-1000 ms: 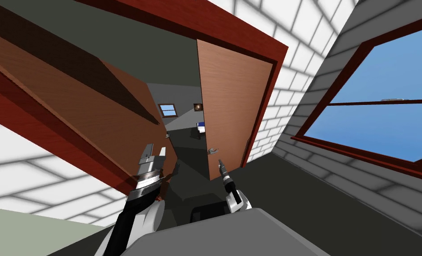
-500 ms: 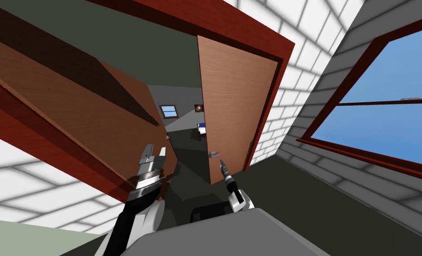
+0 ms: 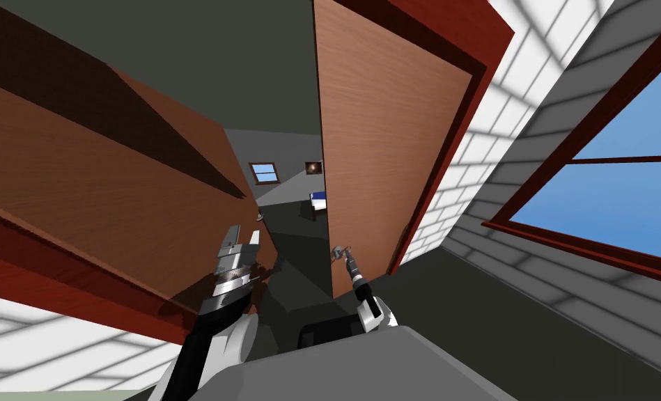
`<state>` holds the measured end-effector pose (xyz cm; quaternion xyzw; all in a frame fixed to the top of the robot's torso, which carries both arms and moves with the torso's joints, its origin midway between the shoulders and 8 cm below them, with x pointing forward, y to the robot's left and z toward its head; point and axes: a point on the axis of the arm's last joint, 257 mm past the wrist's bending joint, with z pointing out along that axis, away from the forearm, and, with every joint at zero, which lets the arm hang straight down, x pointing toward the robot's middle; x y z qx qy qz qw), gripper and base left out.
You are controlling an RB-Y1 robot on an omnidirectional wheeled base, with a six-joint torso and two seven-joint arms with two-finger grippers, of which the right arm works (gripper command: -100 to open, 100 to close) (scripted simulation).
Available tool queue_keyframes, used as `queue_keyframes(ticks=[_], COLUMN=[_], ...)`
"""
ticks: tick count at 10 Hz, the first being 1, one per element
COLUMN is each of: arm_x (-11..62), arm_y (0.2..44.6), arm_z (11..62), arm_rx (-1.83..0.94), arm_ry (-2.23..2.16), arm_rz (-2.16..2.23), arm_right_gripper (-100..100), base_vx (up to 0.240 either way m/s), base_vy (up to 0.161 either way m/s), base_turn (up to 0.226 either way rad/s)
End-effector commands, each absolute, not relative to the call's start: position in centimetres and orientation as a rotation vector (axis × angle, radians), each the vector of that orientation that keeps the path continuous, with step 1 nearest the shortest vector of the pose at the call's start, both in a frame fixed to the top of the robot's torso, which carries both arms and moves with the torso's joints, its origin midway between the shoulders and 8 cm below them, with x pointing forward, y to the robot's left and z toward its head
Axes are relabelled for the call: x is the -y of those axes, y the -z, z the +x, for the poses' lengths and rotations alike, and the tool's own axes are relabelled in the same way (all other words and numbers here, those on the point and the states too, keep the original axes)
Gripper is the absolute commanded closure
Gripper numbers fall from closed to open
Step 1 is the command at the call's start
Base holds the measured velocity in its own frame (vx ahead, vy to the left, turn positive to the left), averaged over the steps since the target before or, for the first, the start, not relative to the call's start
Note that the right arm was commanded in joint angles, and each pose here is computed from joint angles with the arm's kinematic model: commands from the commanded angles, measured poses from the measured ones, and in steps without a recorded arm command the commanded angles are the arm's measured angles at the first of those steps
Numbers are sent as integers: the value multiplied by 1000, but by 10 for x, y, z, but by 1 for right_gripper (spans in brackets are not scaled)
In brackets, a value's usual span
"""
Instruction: Push the door open
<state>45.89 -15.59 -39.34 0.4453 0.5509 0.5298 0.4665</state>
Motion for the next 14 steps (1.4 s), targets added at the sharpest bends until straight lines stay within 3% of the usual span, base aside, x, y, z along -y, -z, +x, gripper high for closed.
queue_keyframes(ticks=[1,2,3,8,14], arm_x=[144,150,150,150,193], arm_y=[392,392,392,392,391], arm_z=[459,459,459,459,466], arm_rx=[-1337,-1342,-1342,-1342,-1313], arm_ry=[-1320,-1312,-1312,-1312,-1242], arm_rz=[1114,1104,1104,1104,1106], arm_right_gripper=[-100,-100,100,100,100], base_vx=[194,91,-14,-9,144], base_vy=[29,8,1,-1,61], base_turn=[20,7,-6,4,-31])
